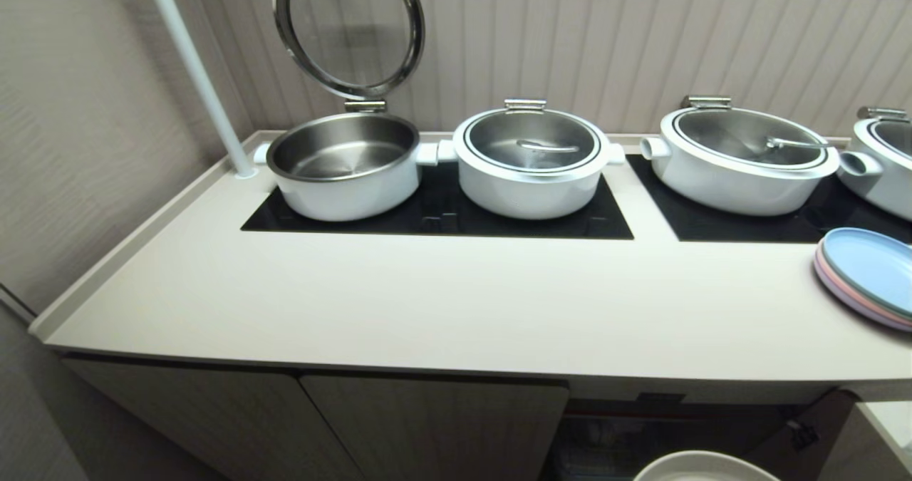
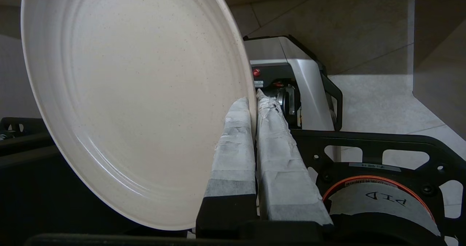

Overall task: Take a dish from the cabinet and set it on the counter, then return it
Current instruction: Put it back into the cabinet

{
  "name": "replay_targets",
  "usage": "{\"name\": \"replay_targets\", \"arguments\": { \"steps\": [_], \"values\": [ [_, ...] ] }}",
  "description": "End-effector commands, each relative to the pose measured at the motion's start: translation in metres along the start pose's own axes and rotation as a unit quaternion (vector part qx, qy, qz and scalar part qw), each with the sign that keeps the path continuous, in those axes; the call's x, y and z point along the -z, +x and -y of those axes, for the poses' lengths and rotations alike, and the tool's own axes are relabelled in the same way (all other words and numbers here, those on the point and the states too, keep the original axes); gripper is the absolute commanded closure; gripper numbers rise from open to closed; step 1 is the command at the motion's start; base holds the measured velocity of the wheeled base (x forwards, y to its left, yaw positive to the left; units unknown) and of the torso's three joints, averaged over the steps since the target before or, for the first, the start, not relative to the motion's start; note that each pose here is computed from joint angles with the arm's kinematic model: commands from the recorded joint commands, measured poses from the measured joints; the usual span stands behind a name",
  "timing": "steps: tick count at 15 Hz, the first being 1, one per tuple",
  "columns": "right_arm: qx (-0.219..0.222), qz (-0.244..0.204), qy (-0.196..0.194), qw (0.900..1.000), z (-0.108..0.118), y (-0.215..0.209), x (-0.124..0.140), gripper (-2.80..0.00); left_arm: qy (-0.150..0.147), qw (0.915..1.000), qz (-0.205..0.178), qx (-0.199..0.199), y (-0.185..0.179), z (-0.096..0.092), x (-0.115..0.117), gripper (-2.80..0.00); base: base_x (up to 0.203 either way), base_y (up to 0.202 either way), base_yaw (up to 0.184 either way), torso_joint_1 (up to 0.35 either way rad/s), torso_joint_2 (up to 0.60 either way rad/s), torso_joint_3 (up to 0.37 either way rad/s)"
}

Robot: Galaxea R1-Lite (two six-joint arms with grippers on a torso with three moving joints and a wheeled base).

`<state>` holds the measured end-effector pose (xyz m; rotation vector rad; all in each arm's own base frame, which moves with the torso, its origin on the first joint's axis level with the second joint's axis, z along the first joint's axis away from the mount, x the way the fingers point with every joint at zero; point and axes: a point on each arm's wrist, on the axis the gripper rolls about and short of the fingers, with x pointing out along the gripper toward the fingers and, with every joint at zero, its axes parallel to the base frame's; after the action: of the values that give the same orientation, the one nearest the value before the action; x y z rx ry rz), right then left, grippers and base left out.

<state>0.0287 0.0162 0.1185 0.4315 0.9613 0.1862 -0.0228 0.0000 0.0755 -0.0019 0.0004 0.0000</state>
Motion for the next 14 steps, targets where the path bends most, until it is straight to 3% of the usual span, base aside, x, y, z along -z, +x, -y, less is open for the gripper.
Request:
{"name": "replay_targets", "arguments": {
  "steps": [1, 14],
  "values": [
    [0.002, -0.002, 0.003, 1.0, 0.0003, 0.0002, 0.0003, 0.0, 0.0, 1.0, 0.0, 0.0, 0.0, 0.0, 0.0, 0.0, 0.0, 0.0, 0.0, -0.11, 0.25, 0.138],
    [0.003, 0.0, 0.01, 1.0, 0.0001, 0.0001, -0.0002, 0.0, 0.0, 1.0, 0.0, 0.0, 0.0, 0.0, 0.0, 0.0, 0.0, 0.0, 0.0, -0.142, 0.31, 0.159]
  ]
}}
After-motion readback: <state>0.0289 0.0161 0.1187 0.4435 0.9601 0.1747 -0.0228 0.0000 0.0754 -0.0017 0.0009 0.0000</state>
